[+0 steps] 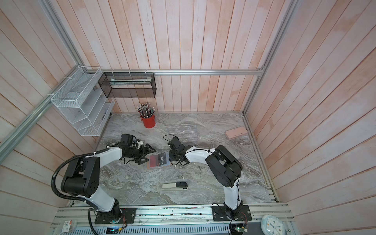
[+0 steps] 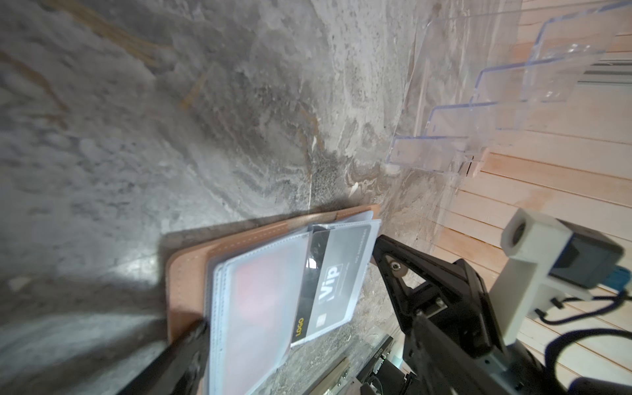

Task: Take the credit cards out of the card holder
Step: Move the card holder to the center of the table.

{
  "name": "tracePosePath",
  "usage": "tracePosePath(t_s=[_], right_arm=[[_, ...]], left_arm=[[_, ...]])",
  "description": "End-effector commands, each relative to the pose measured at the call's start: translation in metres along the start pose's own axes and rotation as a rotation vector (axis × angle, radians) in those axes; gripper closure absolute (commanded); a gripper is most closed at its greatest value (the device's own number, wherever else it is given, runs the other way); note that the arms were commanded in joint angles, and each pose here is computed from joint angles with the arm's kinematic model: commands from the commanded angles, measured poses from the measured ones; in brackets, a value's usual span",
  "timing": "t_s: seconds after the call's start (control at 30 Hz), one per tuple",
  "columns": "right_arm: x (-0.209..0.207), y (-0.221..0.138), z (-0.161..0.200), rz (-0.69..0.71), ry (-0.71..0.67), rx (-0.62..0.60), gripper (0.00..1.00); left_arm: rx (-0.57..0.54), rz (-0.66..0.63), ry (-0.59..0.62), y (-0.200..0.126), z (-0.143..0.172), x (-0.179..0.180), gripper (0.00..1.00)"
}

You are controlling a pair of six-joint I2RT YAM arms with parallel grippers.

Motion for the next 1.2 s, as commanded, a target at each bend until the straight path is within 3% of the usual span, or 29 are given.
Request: tracePosePath(t_s=[0.0, 0.37, 0.57, 0.83, 1.17], right_arm=[[-0.002, -0.006, 0.004, 0.011, 0.013, 0.005, 0.89], [0.025, -0.046, -0.017, -0.084, 0.004, -0.065, 0.39], [0.052, -0.073, -0.017, -0.297, 0.035, -0.061, 0.21], [0.079, -0.08, 0.005, -0.56, 0.032, 0.043, 0.12], [0.075, -0.059, 0.029, -0.631, 0.049, 0.136, 0.12]], left_arm=[[-0.014, -0.004, 0.025, -0.01, 0.003, -0.008, 0.07], [-0.04, 0.021, 0.052, -0.027, -0.002, -0.029, 0.06], [-0.073, 0.108, 0.036, -0.036, -0.003, -0.048, 0.02], [-0.085, 0.267, 0.003, -0.041, -0.009, -0.083, 0.0], [-0.052, 0.256, -0.079, -0.009, -0.01, -0.054, 0.0]])
Point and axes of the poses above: each gripper's point midway between its finger pads, its own y axis out along the fingers, its own x axis along the line the jaws close on, z = x × y, the point moved 3 cm from there along -y, back along the fingers, and after that the axes turned 12 degrees about y, right-handed, at the moved point
